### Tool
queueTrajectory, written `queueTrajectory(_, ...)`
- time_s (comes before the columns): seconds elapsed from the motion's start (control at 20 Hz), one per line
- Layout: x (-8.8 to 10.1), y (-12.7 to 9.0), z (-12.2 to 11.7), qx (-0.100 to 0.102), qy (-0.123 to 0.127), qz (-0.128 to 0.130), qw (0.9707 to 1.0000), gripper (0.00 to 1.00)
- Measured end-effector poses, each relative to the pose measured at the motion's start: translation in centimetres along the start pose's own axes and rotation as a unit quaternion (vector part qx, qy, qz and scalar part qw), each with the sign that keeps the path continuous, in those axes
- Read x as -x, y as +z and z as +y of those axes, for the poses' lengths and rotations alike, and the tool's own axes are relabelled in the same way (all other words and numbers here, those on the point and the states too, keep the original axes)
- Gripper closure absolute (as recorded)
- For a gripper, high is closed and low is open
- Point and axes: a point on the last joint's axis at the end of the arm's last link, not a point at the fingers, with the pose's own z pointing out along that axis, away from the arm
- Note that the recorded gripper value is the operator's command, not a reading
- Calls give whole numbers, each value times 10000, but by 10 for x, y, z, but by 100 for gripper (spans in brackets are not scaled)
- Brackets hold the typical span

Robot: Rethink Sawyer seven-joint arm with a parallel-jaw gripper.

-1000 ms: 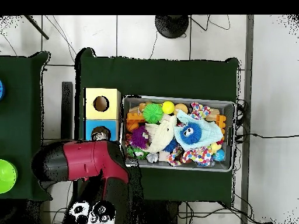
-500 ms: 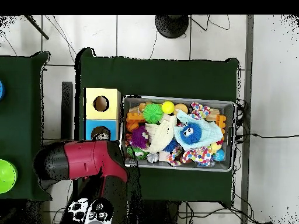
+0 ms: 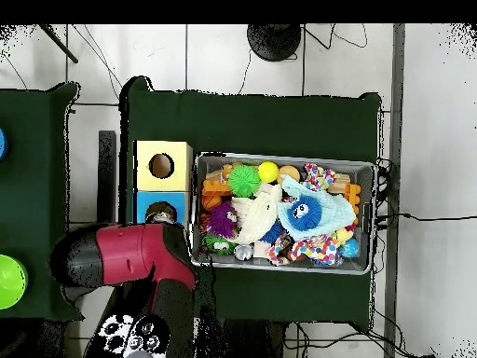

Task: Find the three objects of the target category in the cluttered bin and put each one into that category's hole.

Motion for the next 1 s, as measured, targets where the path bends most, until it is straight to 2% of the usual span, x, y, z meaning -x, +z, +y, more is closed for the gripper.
queueTrajectory(0.25, 5, -5, 11, 15, -17, -93, 10000, 100)
queueTrajectory(0.5, 11, -9, 16, 44, 94, -149, 9998, 100)
queueTrajectory(0.55, 13, -11, 17, 86, 172, -146, 9997, 0)
queueTrajectory(1.0, 16, -14, 13, 128, 325, -144, 9993, 0)
